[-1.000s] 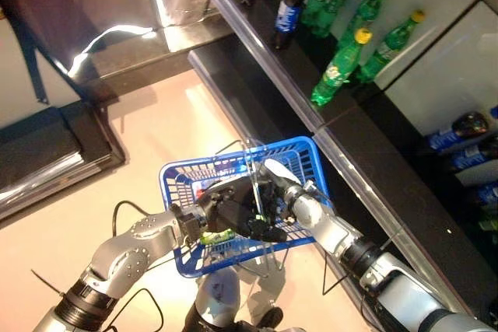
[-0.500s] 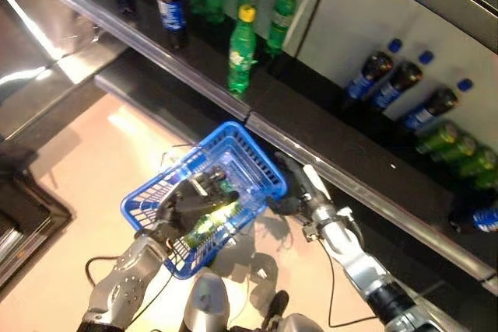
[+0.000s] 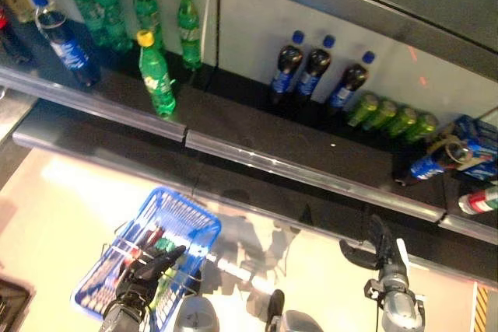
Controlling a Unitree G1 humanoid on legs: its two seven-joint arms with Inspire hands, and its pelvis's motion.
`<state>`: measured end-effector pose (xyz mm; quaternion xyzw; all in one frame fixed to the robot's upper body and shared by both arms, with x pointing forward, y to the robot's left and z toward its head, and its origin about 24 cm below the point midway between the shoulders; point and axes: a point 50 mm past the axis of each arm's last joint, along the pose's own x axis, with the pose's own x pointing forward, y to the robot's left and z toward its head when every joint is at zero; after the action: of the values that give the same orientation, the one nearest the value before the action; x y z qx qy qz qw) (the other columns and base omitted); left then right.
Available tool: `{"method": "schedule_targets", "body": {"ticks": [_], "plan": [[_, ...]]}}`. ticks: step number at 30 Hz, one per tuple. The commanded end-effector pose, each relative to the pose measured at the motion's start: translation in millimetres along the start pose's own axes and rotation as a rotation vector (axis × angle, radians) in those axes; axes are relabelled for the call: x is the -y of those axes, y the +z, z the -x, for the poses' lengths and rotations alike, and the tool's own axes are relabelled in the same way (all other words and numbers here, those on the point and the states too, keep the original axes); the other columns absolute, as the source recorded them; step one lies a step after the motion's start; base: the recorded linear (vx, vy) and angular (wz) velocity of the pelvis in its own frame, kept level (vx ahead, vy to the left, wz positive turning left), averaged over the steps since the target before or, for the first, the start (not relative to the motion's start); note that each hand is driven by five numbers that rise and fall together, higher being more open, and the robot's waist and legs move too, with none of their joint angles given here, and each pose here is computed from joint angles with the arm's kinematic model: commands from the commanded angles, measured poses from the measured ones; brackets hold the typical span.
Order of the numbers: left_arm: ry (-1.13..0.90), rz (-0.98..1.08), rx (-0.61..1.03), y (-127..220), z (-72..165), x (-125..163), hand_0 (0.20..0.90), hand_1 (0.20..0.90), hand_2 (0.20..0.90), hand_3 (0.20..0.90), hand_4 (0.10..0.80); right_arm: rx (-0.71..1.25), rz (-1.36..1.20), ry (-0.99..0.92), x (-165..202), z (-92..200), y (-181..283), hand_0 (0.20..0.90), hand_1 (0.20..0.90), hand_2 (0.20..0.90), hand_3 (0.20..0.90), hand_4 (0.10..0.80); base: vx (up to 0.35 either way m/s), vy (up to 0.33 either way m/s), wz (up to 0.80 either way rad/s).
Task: Pick up the drink and place into the basket.
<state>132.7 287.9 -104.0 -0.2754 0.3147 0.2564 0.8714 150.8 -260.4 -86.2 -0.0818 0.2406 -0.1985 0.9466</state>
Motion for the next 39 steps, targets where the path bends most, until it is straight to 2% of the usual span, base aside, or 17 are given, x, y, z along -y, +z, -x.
{"method": "schedule_targets", "body": {"ticks": [1,4,7,16,23,39], "plan": [[-0.181,-0.14,0.227,30.6,-0.1,22.1,0.3,0.3,0.3,0.2,0.1,0.052,0.014,-0.141,46.5,-5.2,7.1,0.9,0.9,0.9,0.9,0.8,-0.041,0.092,-0.32],[-0.072,-0.154,0.121,17.5,-7.3,2.9,0.3,0.3,0.3,0.2,0.1,-0.104,-0.026,-0.088,47.1,-6.7,-20.2,0.9,0.9,0.9,0.9,0.8,-0.098,0.062,-0.76],[0.006,-0.193,0.03,0.9,-6.3,-18.7,0.3,0.3,0.3,0.2,0.1,-0.262,-0.086,-0.064,46.5,4.7,-51.0,0.9,0.9,0.9,0.9,0.8,-0.085,0.003,-0.76],[0.062,-0.225,-0.155,-38.9,1.0,-31.7,0.3,0.3,0.3,0.2,0.1,-0.602,-0.193,-0.022,39.6,35.8,-99.7,0.9,0.9,0.9,0.9,0.8,-0.004,-0.138,-0.37],[0.034,-0.243,-0.202,-49.0,3.0,-29.4,0.3,0.3,0.3,0.2,0.1,-0.657,-0.24,0.035,23.6,36.5,-102.2,0.9,0.9,0.9,0.9,0.8,-0.02,-0.115,0.0],[-0.055,-0.249,-0.268,-59.4,3.7,-20.9,0.3,0.3,0.3,0.2,0.1,-0.654,-0.213,0.117,22.6,33.8,-99.5,0.9,0.9,0.9,0.9,0.8,-0.018,-0.002,0.06]]}}
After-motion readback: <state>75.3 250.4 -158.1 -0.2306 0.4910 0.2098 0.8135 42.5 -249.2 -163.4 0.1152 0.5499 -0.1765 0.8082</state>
